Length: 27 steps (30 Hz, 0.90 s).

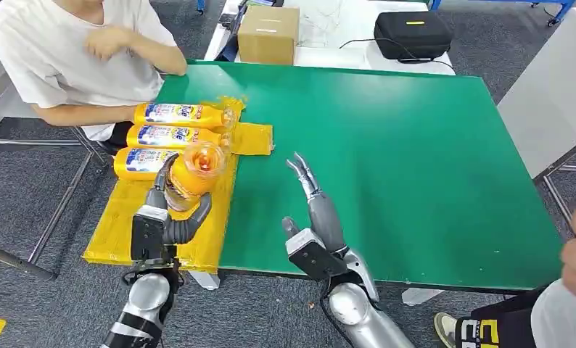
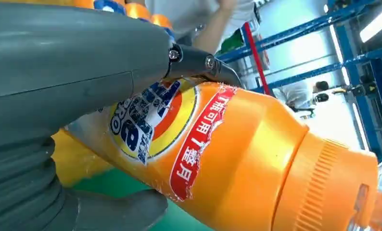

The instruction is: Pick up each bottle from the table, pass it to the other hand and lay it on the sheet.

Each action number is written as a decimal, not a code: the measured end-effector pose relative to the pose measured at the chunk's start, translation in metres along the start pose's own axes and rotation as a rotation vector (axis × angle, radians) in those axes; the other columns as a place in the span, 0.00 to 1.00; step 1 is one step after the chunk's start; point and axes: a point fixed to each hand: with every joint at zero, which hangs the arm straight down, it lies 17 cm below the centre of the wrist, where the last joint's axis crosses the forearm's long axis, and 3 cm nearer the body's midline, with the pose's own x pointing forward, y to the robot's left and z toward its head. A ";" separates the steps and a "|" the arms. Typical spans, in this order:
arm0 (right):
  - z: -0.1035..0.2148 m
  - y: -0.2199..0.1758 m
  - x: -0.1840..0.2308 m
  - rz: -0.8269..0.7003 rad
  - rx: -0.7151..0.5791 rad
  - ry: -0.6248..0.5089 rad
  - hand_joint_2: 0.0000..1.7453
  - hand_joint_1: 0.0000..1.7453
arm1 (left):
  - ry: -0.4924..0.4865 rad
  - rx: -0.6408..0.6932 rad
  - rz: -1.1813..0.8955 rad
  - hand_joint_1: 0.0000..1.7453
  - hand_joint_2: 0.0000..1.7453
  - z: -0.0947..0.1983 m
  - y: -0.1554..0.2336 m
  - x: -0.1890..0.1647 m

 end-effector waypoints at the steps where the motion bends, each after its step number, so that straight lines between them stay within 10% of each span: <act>1: 0.001 -0.002 0.002 -0.005 -0.014 -0.006 0.00 0.00 | -0.016 0.005 -0.054 1.00 1.00 -0.001 0.002 0.001; 12: 0.060 -0.091 0.020 -0.067 -0.399 0.010 0.00 0.00 | 0.111 -0.203 -0.616 1.00 1.00 0.012 0.014 -0.068; 23: 0.074 -0.115 0.013 -0.125 -0.452 0.045 0.00 0.00 | 0.320 -0.399 -0.800 1.00 1.00 0.034 0.027 -0.151; 24: 0.074 -0.115 0.012 -0.133 -0.453 0.050 0.00 0.00 | 0.333 -0.411 -0.800 0.11 1.00 0.034 0.027 -0.156; 27: 0.074 -0.114 0.008 -0.147 -0.457 0.059 0.00 0.00 | 0.360 -0.440 -0.760 0.00 1.00 0.034 0.023 -0.164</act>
